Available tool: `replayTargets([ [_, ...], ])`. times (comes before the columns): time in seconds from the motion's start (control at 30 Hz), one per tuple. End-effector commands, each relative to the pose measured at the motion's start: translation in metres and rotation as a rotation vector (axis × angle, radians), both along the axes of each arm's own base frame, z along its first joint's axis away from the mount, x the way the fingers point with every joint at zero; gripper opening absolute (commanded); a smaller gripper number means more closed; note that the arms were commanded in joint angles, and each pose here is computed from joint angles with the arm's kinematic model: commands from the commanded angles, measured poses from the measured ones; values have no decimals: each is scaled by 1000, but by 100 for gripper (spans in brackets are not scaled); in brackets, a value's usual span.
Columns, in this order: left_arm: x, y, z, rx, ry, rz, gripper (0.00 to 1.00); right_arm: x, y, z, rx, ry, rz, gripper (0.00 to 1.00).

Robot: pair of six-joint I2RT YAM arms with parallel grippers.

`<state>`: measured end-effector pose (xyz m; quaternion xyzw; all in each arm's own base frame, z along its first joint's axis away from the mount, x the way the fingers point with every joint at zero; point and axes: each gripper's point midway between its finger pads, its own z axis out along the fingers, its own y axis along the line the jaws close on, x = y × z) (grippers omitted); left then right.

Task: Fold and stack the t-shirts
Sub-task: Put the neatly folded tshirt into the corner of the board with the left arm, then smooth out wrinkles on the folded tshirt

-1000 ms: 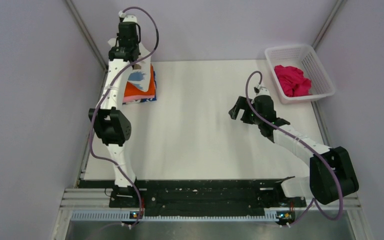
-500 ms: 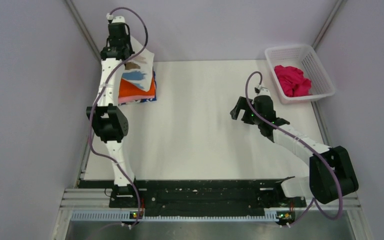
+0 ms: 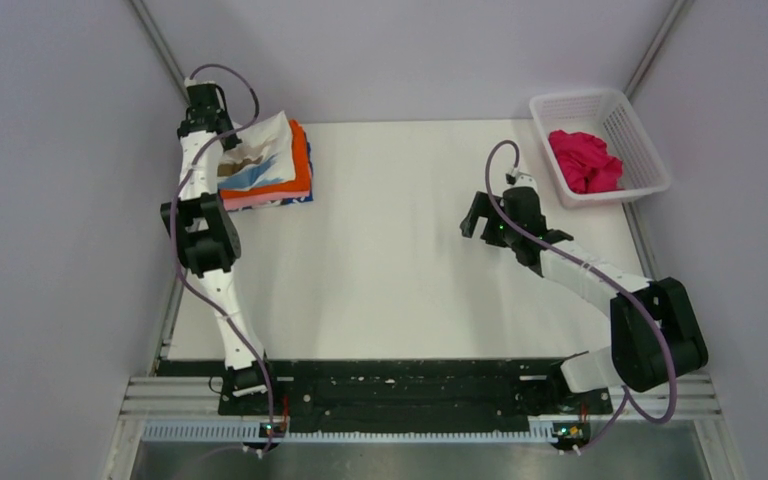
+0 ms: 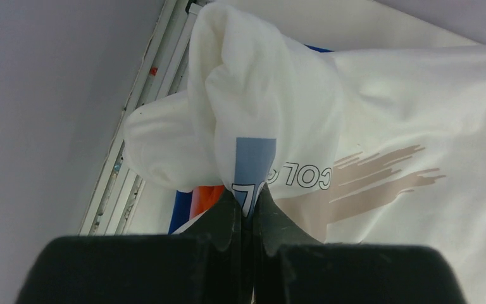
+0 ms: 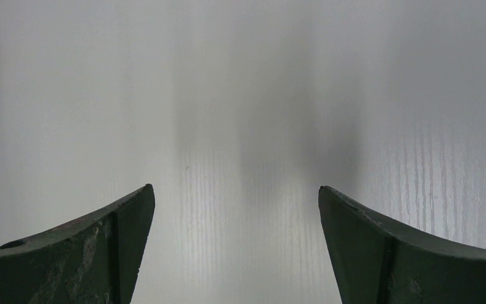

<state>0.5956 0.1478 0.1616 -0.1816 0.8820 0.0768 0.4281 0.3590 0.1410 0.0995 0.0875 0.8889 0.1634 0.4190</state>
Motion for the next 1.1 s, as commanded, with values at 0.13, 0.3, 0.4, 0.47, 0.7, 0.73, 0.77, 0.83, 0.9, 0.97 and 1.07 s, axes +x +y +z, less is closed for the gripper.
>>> replayTargets([
  [0.13, 9, 16, -15, -3, -16, 16, 44, 19, -3, 23, -8, -67, -19, 99],
  [0.3, -1, 32, 7, 47, -28, 113, 99, 16, -4, 19, -21, -46, -19, 99],
  [0.4, -5, 25, 35, 63, -69, 126, 99, 16, -5, 21, -22, -49, -20, 99],
  [0.47, -7, 17, 55, 104, -94, 139, 99, 16, -5, 21, -22, -49, -19, 99],
  [0.7, -10, -46, 109, 245, -150, 83, 99, 14, -7, 18, -31, -43, -21, 99],
  [0.73, -7, -59, 110, 225, -160, 39, 99, 14, -7, 17, -33, -43, -22, 99],
  [0.77, -3, -74, 109, 180, -172, -23, 99, 14, -8, 17, -36, -42, -23, 99],
  [0.83, 3, -100, 101, 78, -179, -129, 99, 14, -9, 16, -40, -42, -28, 99],
  [0.9, 8, -117, 93, 7, -177, -185, 99, 14, -10, 14, -44, -39, -28, 99],
  [0.97, 11, -121, 86, -8, -170, -189, 99, 14, -10, 14, -48, -41, -25, 99],
  [1.07, 15, -127, 70, -17, -143, -218, 97, 14, -11, 13, -56, -41, -29, 99],
])
